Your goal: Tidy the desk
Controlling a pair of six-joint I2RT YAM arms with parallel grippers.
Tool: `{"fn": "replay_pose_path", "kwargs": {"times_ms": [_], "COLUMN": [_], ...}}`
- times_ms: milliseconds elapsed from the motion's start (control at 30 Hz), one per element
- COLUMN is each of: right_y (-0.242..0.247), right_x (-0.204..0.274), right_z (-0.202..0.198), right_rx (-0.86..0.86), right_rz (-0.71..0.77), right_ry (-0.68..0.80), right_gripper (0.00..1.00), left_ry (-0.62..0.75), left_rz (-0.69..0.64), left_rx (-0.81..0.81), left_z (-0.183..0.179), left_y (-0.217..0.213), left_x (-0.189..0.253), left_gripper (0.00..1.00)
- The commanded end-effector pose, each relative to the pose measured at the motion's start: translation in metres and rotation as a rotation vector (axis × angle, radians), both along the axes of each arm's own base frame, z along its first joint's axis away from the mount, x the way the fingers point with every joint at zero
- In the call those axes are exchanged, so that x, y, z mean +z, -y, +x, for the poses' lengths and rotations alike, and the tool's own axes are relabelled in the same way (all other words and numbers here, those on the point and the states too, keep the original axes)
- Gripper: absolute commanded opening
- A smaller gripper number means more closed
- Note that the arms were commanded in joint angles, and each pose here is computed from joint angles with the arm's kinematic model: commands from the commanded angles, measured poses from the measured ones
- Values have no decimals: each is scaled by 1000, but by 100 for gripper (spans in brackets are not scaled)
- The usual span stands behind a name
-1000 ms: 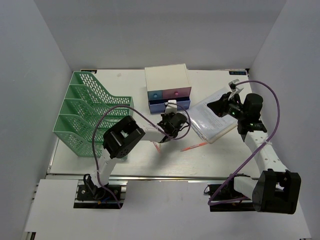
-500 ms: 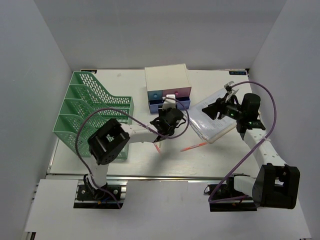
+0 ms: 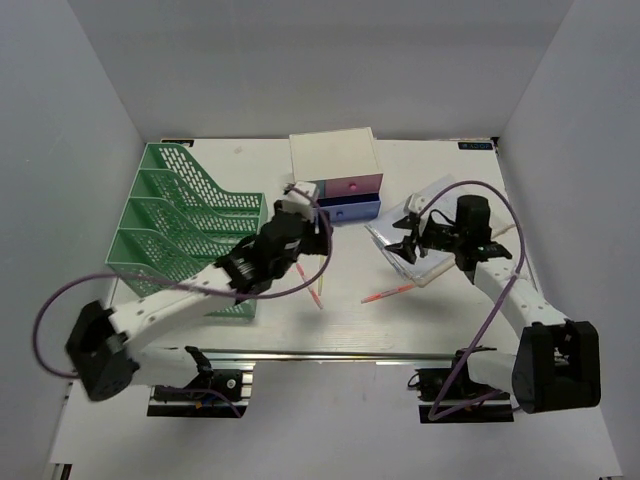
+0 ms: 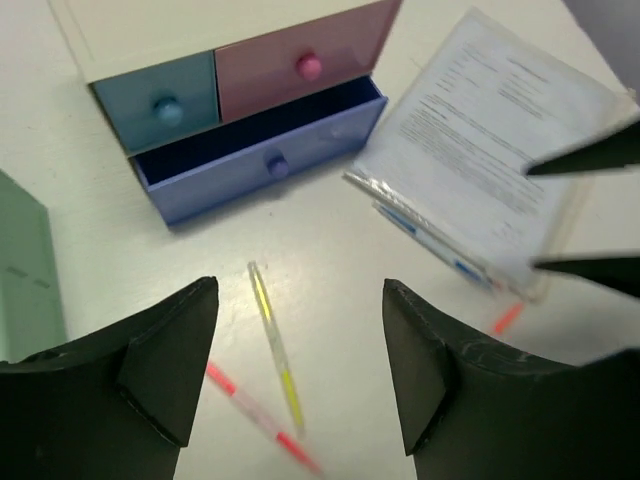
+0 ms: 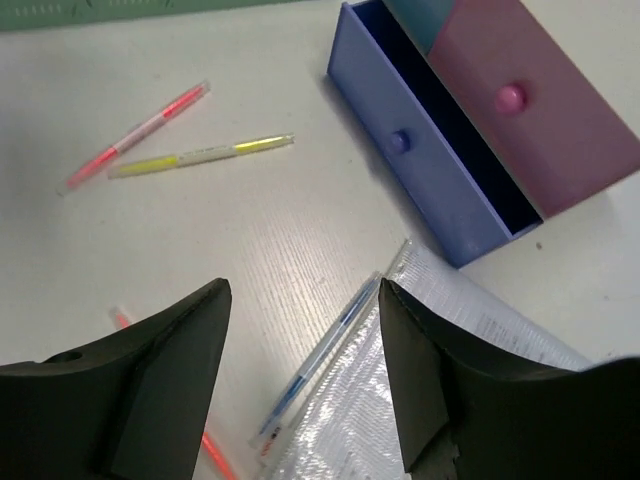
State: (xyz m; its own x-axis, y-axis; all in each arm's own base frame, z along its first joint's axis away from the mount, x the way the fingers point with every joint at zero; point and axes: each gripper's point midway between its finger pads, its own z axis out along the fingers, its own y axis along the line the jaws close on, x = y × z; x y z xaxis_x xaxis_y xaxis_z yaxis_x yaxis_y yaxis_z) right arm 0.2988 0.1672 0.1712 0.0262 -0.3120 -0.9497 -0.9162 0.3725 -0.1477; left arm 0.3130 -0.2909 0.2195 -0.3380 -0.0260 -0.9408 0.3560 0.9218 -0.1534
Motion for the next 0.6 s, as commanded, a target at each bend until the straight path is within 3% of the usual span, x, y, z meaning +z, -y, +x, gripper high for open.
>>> {"fn": "replay_pose_path", "kwargs": {"times_ms": [0,100,167,200,233,267,367,400,467,500,567], "right_y": [-3,-17,-38,-43,-47,-54,-57,-50,-39,-28,-21], "right_x": [0,-11,-16,-29,-35,-40,-53,-56,-50,-56,-56], "right_z": [22,16,6,8,7,-2,-19,-31,-42,-51,-57], "right_rx": [58,143,188,159,144,159,211,275,342,364,438], "right_rz": [-167,-230,-245,-283,-294,-313,-381,-435,-481,-532,-583], "right_ry": [220,159,104,58,19,-34,-91,-57,21,10,82], "right_gripper": [67,58,36,17,11,10,25,34,43,50,56], "left_ry": [-18,26,65,64,79,102,176,225,253,277,292], "left_rz": [47,57,76,94,101,115,82,34,26,6,-2], "left_rx": [-123,-96,-67,-62,-54,-60,-67,-61,-59,-52,-54], "left_z": [-44,-61,-67,-71,-72,-74,-84,-88,-90,-91,-92], "left_y": [-34,-67,-89,-97,-103,-108,-120,-126,-131,-132,-134], "left_x": [13,29,31,21,20,20,25,40,38,43,45], "left_gripper": [77,79,78,74,68,54,36,32,34,45,53]}}
